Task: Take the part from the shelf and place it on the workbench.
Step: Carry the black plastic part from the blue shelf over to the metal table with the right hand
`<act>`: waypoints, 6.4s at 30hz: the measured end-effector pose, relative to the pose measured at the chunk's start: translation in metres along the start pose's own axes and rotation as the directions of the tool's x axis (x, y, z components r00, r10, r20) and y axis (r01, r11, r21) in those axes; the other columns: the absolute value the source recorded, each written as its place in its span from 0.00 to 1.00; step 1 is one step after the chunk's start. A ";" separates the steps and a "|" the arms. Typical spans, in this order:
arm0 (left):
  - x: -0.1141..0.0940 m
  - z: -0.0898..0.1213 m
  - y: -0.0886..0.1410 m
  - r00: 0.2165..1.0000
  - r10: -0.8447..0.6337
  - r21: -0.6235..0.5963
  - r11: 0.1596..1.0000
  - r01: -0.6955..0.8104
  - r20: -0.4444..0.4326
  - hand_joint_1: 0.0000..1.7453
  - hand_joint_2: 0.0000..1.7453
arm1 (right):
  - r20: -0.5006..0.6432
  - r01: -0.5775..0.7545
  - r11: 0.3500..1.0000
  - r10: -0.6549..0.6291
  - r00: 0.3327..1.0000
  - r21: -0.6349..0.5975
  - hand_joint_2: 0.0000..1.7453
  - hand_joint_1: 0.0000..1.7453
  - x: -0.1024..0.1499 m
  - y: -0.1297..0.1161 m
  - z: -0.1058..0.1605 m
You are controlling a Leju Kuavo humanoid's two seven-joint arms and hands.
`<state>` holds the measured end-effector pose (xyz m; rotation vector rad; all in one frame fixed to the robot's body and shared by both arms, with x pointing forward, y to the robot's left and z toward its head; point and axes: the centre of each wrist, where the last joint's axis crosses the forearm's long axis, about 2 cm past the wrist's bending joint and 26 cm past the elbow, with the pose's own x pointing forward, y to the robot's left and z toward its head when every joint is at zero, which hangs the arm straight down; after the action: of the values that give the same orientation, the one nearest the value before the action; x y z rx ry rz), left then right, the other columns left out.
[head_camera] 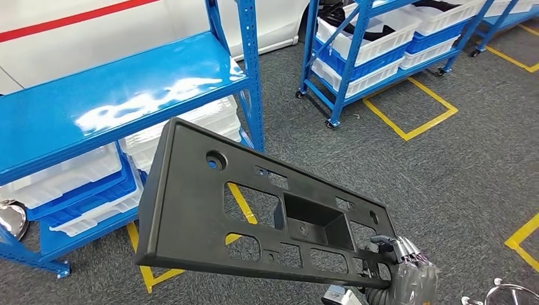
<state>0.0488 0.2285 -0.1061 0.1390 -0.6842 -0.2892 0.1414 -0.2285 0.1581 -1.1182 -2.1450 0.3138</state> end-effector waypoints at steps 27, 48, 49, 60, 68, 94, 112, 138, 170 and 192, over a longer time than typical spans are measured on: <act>-0.001 0.000 0.001 1.000 0.006 0.010 1.000 -0.006 -0.007 0.00 1.00 | -0.035 0.014 1.000 -0.014 0.999 -0.014 1.00 1.00 0.002 -0.003 0.006; -0.002 0.001 0.001 1.000 0.009 0.011 1.000 -0.009 -0.014 0.00 1.00 | -0.043 0.007 1.000 -0.009 0.999 -0.026 1.00 1.00 0.001 -0.007 0.010; -0.002 0.000 0.001 1.000 0.009 0.011 1.000 -0.008 -0.014 0.00 1.00 | -0.043 0.006 1.000 -0.007 0.999 -0.028 1.00 1.00 0.000 -0.007 0.010; -0.003 0.001 0.001 1.000 0.006 0.012 1.000 -0.006 -0.016 0.00 1.00 | -0.068 0.011 0.999 -0.015 0.998 -0.052 1.00 1.00 0.003 -0.009 0.012; -0.002 0.001 0.002 1.000 0.012 0.018 1.000 -0.011 -0.015 0.00 1.00 | -0.074 -0.004 0.998 -0.001 0.997 -0.069 1.00 1.00 0.001 -0.013 0.013; -0.002 0.001 0.001 1.000 0.011 0.023 1.000 -0.011 -0.011 0.00 1.00 | -0.102 -0.043 0.994 0.033 0.994 -0.098 1.00 1.00 -0.009 -0.022 0.014; -0.003 0.001 0.002 1.000 0.020 0.034 0.999 -0.019 -0.019 0.00 1.00 | -0.121 -0.050 0.994 0.038 0.992 -0.100 1.00 1.00 -0.011 -0.026 0.018; -0.007 0.003 0.002 0.999 0.022 0.036 0.999 -0.020 -0.036 0.00 1.00 | -0.152 -0.062 0.992 0.046 0.987 -0.106 1.00 1.00 -0.009 -0.031 0.024; -0.006 0.003 0.001 0.999 0.026 0.035 0.999 -0.025 -0.036 0.00 1.00 | -0.161 -0.086 0.990 0.068 0.985 -0.108 1.00 1.00 -0.010 -0.037 0.025; -0.004 0.002 0.001 0.999 0.033 0.042 0.999 -0.032 -0.023 0.00 1.00 | -0.167 -0.084 0.990 0.064 0.984 -0.116 1.00 1.00 -0.011 -0.037 0.024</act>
<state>0.0447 0.2307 -0.1067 0.1703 -0.6688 -0.2418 0.1058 -0.2570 0.1538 -1.2510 -2.0034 0.1197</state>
